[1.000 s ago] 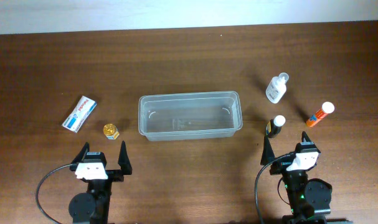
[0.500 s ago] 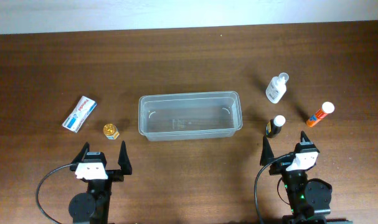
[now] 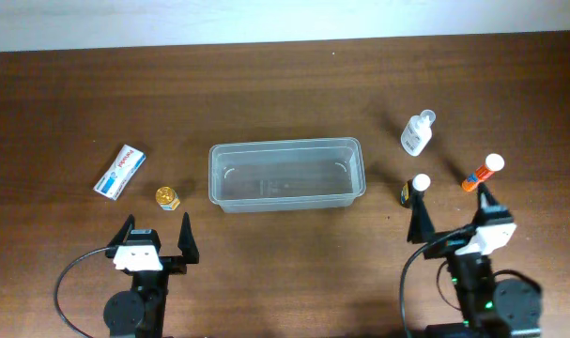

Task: Pack container
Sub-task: 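Reach the right gripper to the white spray bottle and grasp it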

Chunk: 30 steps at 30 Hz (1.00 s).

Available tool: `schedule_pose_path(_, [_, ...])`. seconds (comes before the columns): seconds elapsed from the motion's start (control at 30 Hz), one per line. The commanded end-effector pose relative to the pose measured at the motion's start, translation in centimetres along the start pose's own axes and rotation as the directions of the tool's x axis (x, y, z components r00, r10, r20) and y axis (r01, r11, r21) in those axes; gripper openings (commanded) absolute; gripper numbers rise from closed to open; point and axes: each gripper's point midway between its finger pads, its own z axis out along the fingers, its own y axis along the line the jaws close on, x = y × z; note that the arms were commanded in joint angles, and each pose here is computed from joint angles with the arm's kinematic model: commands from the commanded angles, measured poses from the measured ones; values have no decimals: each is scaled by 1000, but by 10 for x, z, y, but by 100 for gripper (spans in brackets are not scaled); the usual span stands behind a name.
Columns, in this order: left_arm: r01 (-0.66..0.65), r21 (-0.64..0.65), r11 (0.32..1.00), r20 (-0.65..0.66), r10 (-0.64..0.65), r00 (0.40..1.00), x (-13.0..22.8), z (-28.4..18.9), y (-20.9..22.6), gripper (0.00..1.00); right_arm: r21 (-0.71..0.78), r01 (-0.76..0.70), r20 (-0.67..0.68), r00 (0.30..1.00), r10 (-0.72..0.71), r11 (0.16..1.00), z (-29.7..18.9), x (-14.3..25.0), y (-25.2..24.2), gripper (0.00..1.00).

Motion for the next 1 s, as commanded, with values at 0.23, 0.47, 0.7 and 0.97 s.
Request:
schedule_pose_path(0.23, [-19, -15, 1000, -3, 18, 1000, 2, 0, 3, 99, 22, -30, -353, 935, 36, 999, 36, -64, 1, 98])
schedule_pose_path(0.47, [-19, -15, 1000, -3, 18, 1000, 2, 0, 3, 99, 38, -53, -638, 768, 65, 998, 55, -58, 2, 98])
schedule_pose_path(0.7, [-19, -15, 1000, -3, 18, 1000, 2, 0, 3, 99, 35, -130, -858, 504, 97, 991, 37, -10, 15, 98])
schedule_pose_path(0.97, [-19, -15, 1000, -3, 19, 1000, 2, 0, 3, 99, 49, -135, -897, 429, 104, 990, 51, 9, 13, 98])
